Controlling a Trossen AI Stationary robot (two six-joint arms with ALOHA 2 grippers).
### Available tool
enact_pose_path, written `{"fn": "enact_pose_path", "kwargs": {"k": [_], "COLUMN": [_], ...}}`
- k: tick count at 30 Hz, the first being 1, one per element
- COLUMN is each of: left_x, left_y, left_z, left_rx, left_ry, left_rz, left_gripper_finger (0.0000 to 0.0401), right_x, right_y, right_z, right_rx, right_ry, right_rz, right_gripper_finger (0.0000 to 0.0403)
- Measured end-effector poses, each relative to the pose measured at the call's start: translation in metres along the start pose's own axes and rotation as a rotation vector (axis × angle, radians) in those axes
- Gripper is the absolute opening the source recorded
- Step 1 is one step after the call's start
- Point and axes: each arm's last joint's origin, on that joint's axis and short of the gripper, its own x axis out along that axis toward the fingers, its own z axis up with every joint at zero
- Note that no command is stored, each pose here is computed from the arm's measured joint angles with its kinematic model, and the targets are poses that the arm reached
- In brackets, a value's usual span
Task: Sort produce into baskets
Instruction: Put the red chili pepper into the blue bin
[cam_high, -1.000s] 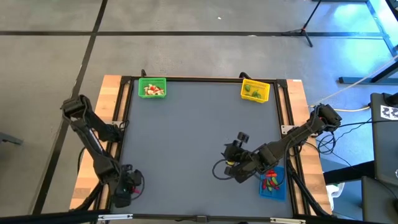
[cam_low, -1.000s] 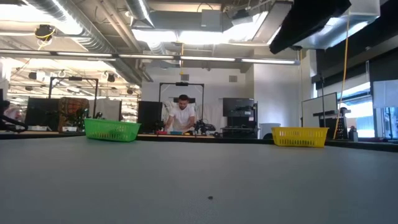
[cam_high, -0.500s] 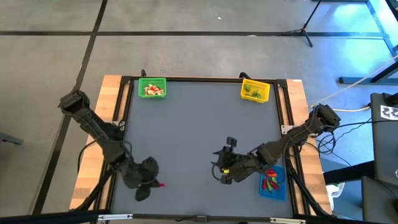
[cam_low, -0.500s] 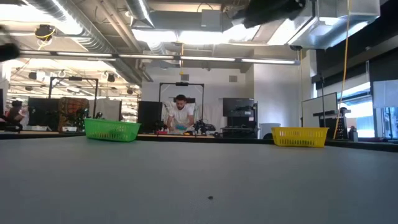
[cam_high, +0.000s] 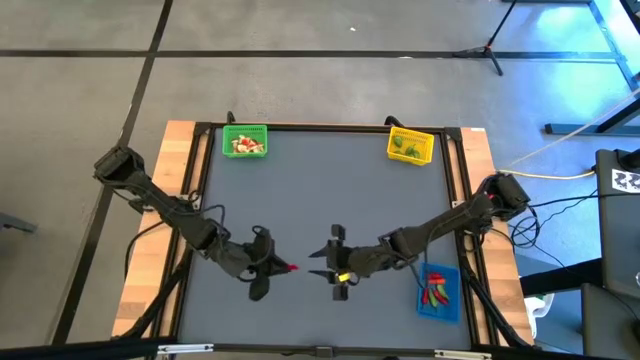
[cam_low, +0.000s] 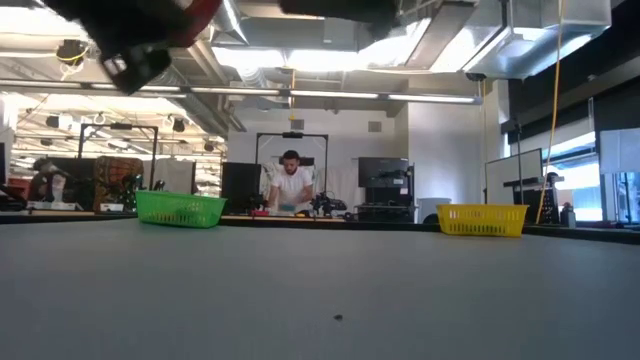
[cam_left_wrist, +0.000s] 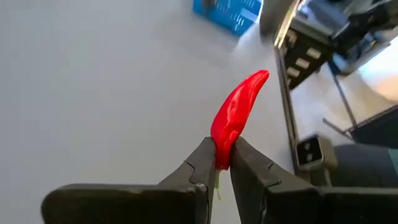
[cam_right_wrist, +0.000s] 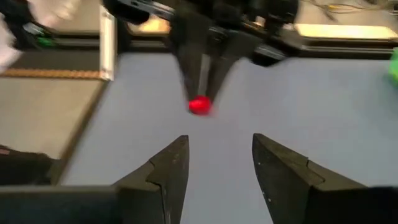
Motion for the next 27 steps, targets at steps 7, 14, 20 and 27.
{"fn": "enact_pose_path", "kwargs": {"k": [7, 14, 20, 27], "left_x": [0.003, 0.004, 0.004, 0.004], "left_y": [0.002, 0.005, 0.005, 0.005], "left_z": [0.015, 0.018, 0.018, 0.018], "left_rx": [0.051, 0.06, 0.078, 0.086], "left_ry": [-0.13, -0.144, -0.14, -0.14], "left_rz": [0.022, 0.028, 0.032, 0.032], "left_gripper_finger": [0.0034, 0.0039, 0.004, 0.0055], "right_x": [0.019, 0.022, 0.024, 0.025], "right_y": [-0.007, -0.01, -0.016, -0.02], "right_z": [0.0, 0.002, 0.004, 0.005], "right_rx": [0.043, 0.007, -0.013, -0.036], "right_ry": [-0.072, -0.107, -0.113, -0.117], "right_rz": [0.079, 0.072, 0.057, 0.048], "right_gripper_finger": [0.0177, 0.0142, 0.0054, 0.0015]}}
